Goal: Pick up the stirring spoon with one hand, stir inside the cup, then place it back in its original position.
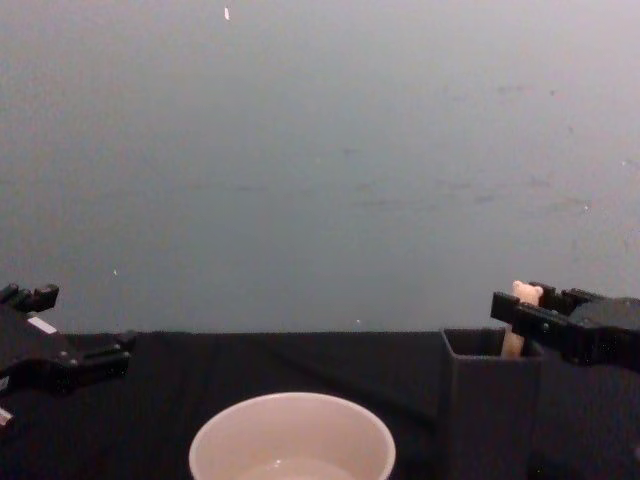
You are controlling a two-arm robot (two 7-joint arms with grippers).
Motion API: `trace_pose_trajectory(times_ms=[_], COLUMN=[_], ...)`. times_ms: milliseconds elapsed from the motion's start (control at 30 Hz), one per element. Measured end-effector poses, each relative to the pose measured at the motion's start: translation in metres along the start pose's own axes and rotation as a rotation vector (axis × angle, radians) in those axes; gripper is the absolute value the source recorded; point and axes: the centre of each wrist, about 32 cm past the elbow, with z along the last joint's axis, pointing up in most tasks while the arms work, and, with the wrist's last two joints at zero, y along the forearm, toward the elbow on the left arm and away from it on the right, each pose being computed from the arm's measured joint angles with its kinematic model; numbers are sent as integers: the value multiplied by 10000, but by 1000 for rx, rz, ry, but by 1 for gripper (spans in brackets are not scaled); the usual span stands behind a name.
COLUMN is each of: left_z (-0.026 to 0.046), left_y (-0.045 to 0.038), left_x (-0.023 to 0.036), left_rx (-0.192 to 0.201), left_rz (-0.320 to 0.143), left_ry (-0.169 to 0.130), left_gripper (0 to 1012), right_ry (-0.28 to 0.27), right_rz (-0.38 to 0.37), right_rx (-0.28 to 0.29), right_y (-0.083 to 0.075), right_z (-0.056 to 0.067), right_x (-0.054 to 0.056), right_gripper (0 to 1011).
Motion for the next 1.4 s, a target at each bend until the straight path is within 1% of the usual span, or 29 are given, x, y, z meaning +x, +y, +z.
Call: trace_pose_trajectory(times_ms=[33,67,100,200,233,333,367,667,833,1000,1167,1200,1400], left_z=[0,0,0,0,0,0,0,0,0,0,0,0,0], left_y=[0,0,0,0,0,0,0,0,0,0,0,0,0], left_x=[0,0,0,0,0,0,0,0,0,0,0,0,0], left_rx=[0,0,0,0,0,0,0,0,0,0,0,0,0], left_rz=[0,0,0,0,0,0,0,0,0,0,0,0,0], left_ry=[0,0,0,0,0,0,0,0,0,0,0,0,0], left_gripper=[1001,1001,1001,1001,1001,1001,1001,1001,1001,1002,1001,1001,1001], right_ry=[0,0,0,0,0,0,0,-1,1,13,23,23,18], right_rz=[0,0,0,0,0,-1,0,1,23,42,50,50,45], right_rx=[0,0,0,1,1,1,1,1,7,23,59,59,116], right_y=[0,0,0,0,0,0,0,0,15,30,17,17,-14], right_z=[0,0,0,0,0,0,0,0,7,45,159,159,321], right_x=[0,0,0,0,0,0,0,-1,-10,-13,-6,-6,10], right_gripper=[543,530,482,397,340,278,235,225,225,225,225,225,225])
